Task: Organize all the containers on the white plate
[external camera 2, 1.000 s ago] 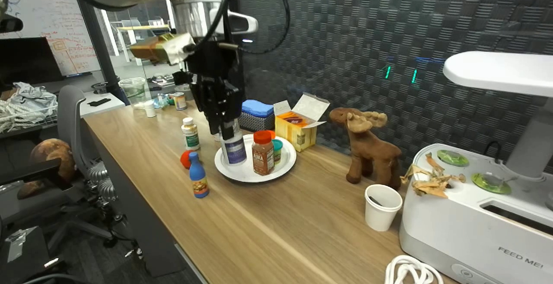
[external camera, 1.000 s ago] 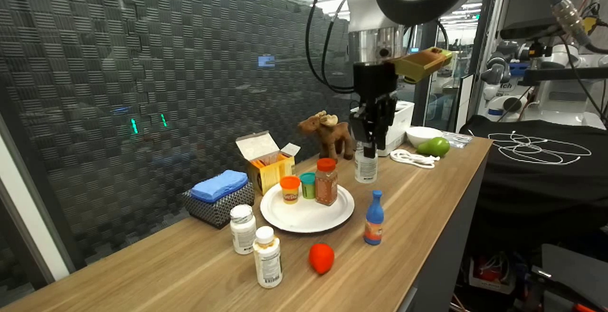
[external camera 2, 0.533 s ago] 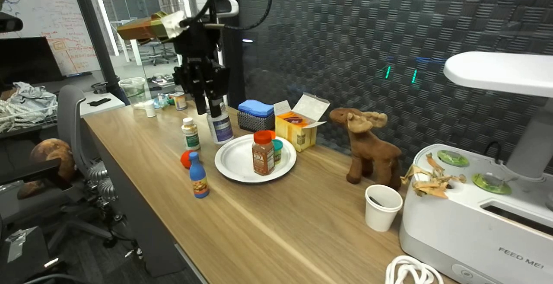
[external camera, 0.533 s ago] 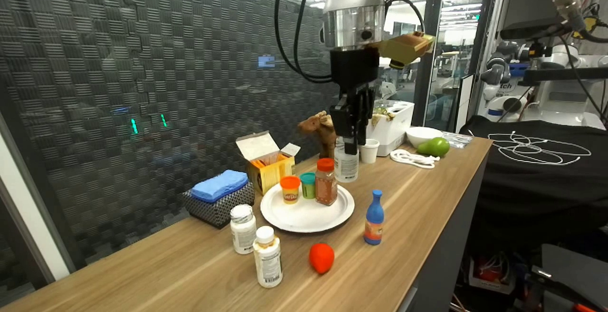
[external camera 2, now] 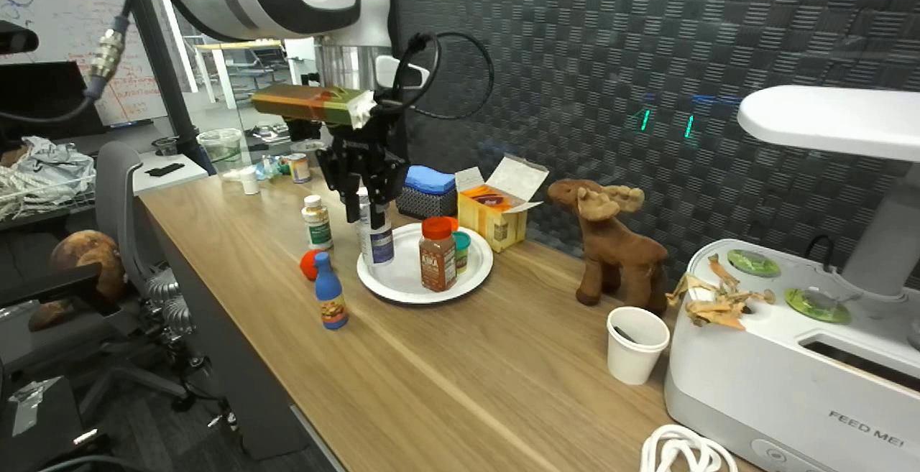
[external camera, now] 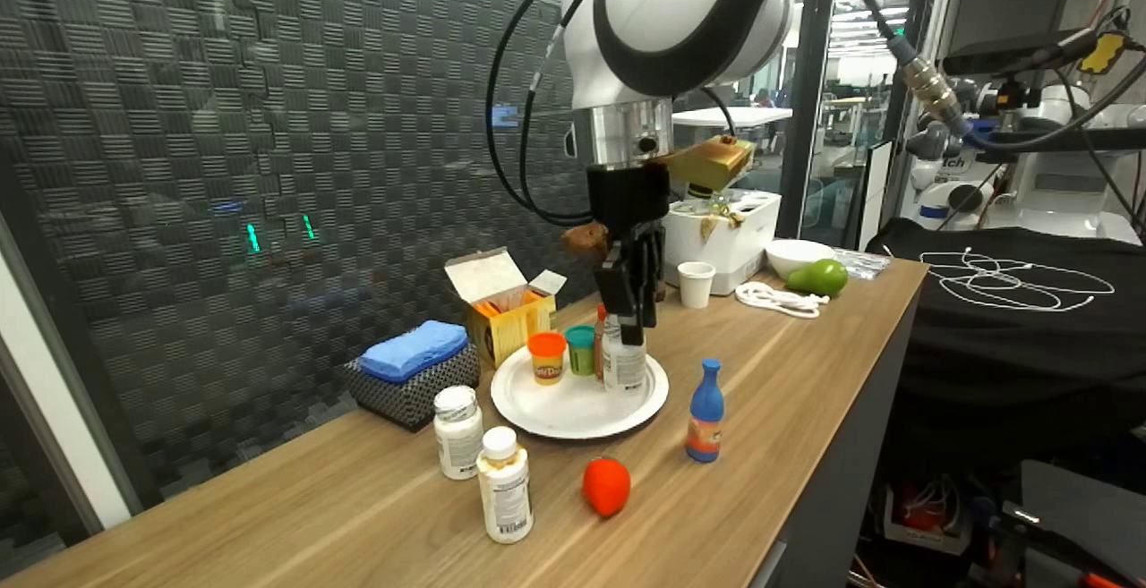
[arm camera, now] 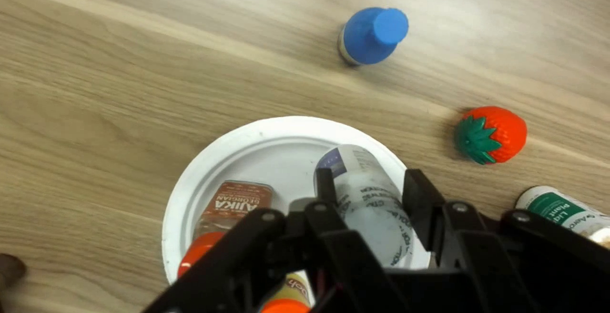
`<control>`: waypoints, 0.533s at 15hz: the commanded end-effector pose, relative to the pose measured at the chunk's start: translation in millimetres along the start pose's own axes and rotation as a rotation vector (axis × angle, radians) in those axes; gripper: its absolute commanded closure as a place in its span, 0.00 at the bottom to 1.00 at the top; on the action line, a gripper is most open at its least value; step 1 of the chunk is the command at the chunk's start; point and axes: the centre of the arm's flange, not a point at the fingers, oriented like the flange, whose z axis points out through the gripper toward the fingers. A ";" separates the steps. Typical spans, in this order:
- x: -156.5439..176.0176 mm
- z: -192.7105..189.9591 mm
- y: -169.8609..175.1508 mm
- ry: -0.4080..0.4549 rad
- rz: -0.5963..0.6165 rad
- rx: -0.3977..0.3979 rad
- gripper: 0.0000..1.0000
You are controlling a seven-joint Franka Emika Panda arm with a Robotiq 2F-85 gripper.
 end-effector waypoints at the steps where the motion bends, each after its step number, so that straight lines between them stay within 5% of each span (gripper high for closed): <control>1: 34.2 -2.4 6.2 0.023 -0.057 0.037 0.84; 8: 61.9 1.4 12.0 0.054 -0.102 0.037 0.84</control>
